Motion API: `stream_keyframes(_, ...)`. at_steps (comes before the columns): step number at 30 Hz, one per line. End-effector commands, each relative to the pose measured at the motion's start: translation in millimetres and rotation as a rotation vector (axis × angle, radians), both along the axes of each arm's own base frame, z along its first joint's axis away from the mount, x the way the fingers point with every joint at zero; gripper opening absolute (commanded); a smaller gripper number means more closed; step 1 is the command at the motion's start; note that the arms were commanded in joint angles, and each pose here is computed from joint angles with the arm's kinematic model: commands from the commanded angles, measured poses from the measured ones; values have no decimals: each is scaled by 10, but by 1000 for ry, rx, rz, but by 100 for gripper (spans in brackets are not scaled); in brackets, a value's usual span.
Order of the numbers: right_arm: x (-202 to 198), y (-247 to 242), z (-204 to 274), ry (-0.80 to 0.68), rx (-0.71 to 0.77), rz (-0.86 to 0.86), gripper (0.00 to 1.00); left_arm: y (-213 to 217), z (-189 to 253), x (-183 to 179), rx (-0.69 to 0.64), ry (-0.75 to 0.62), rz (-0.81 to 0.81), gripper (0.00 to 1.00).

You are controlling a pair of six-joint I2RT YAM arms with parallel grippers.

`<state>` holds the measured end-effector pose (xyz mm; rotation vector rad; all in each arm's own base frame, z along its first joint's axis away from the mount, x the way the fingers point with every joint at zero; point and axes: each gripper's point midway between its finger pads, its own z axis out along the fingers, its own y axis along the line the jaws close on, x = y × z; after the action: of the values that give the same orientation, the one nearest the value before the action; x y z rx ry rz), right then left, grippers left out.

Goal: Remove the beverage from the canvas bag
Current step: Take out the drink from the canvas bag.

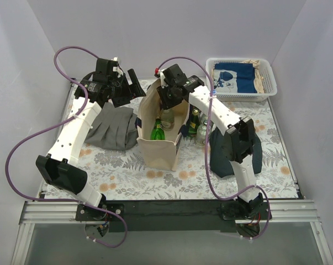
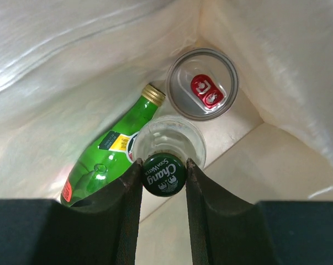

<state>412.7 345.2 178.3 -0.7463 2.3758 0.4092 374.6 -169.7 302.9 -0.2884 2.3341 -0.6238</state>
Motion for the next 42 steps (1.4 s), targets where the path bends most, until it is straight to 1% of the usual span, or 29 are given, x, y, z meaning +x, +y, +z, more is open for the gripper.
stream_keyframes(1,-130,233,1110,-222,192,65,1,-8,115,-25,-13,-30,-17,77)
stream_keyframes(3,-165,220,1168,-245,181,72,1,-9,107,-30,-14,-26,-17,76)
stream_keyframes(11,-244,205,1485,-299,217,83,1,-20,112,-36,-23,-25,-18,76)
stream_keyframes(20,-340,-91,2048,-412,246,-12,1,-32,128,-24,-27,-29,-22,76)
stream_keyframes(24,-432,-215,2336,-456,288,-45,1,-45,120,-29,-33,-23,-26,76)
stream_keyframes(29,-541,-355,2576,-493,323,-86,1,-49,126,-38,-36,-25,-27,77)
stream_keyframes(37,-650,-514,2771,-517,359,-133,1,-64,133,-48,-48,-22,-30,76)
stream_keyframes(42,-739,-688,3049,-570,400,-181,1,-76,112,-59,-54,-14,-33,76)
